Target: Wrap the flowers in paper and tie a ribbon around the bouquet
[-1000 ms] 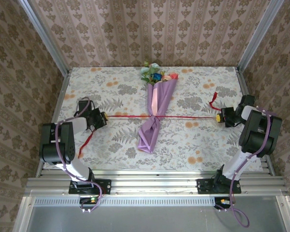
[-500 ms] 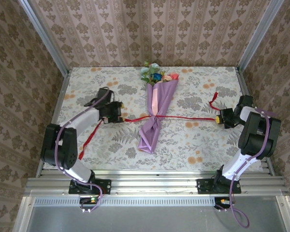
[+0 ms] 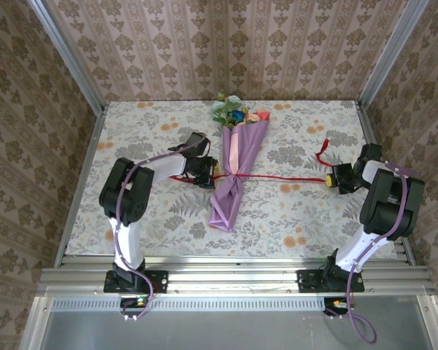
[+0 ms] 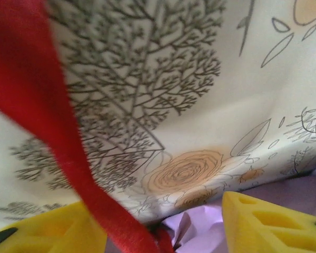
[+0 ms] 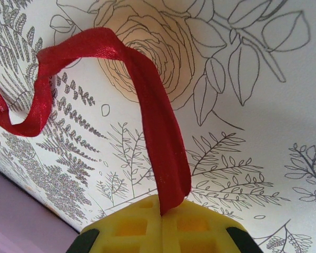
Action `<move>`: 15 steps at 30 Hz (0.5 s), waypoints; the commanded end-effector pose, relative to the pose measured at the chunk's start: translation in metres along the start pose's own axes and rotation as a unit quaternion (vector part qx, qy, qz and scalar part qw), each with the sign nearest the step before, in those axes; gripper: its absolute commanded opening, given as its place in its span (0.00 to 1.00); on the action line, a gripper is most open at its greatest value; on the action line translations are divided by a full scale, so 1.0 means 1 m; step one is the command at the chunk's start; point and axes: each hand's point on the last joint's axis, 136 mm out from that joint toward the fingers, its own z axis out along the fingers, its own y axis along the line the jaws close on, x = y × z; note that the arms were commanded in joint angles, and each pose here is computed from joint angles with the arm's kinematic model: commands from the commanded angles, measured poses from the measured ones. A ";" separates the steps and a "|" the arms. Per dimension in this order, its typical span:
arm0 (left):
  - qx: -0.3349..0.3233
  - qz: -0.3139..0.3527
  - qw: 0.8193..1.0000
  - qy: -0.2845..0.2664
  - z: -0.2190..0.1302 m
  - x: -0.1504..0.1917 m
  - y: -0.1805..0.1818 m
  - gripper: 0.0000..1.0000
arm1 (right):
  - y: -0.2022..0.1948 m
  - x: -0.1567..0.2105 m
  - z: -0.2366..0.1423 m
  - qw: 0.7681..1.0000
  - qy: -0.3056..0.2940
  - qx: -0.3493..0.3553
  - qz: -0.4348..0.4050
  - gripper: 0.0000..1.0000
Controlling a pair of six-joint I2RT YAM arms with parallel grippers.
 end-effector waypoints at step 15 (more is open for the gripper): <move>0.048 0.028 0.998 0.013 0.008 0.014 -0.011 0.00 | -0.006 0.048 -0.032 0.999 -0.018 0.031 0.005 0.54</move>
